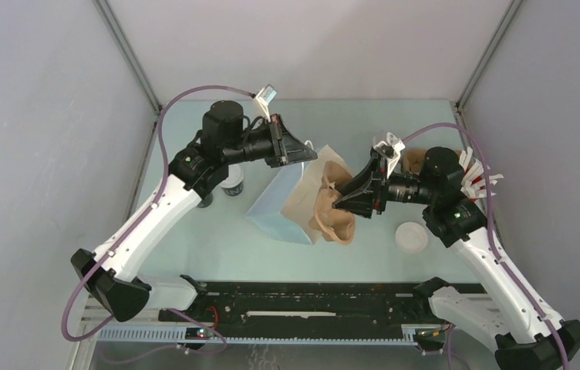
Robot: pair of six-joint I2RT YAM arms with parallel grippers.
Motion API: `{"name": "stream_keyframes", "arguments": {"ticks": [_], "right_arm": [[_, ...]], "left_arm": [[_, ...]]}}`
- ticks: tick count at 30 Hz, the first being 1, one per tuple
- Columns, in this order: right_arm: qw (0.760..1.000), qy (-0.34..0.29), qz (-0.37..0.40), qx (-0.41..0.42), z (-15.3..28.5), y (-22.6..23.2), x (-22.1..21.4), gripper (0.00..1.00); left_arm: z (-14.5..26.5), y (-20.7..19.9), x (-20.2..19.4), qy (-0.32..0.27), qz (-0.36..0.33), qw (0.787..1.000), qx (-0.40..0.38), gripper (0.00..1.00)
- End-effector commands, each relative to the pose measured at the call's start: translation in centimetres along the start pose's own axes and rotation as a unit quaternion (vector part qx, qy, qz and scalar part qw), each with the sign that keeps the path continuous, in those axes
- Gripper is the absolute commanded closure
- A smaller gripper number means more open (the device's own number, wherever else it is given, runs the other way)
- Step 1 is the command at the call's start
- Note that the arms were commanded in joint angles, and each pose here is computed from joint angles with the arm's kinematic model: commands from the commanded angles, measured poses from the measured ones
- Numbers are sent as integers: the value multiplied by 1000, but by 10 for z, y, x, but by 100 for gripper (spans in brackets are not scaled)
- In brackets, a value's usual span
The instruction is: Pack the takeout coffee
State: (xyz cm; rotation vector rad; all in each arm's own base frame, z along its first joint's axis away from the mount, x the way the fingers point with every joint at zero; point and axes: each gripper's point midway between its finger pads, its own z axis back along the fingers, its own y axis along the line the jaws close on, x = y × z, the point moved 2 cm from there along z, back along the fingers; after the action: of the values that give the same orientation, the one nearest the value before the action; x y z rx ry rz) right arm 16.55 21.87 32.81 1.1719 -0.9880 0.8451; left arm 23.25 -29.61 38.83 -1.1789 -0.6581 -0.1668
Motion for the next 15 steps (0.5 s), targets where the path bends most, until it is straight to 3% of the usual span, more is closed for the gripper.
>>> {"name": "stream_keyframes", "arguments": {"ticks": [1, 7, 15], "right_arm": [[995, -94, 20, 18, -13, 11, 53, 50], [993, -104, -3, 49, -31, 8, 60, 51], [996, -79, 14, 35, -31, -5, 18, 51]], "left_arm": [[0, -7, 0, -2, 17, 999, -32, 100], [-4, -3, -3, -2, 37, 999, -37, 100], [-3, -8, -2, -9, 48, 997, -57, 100]]}}
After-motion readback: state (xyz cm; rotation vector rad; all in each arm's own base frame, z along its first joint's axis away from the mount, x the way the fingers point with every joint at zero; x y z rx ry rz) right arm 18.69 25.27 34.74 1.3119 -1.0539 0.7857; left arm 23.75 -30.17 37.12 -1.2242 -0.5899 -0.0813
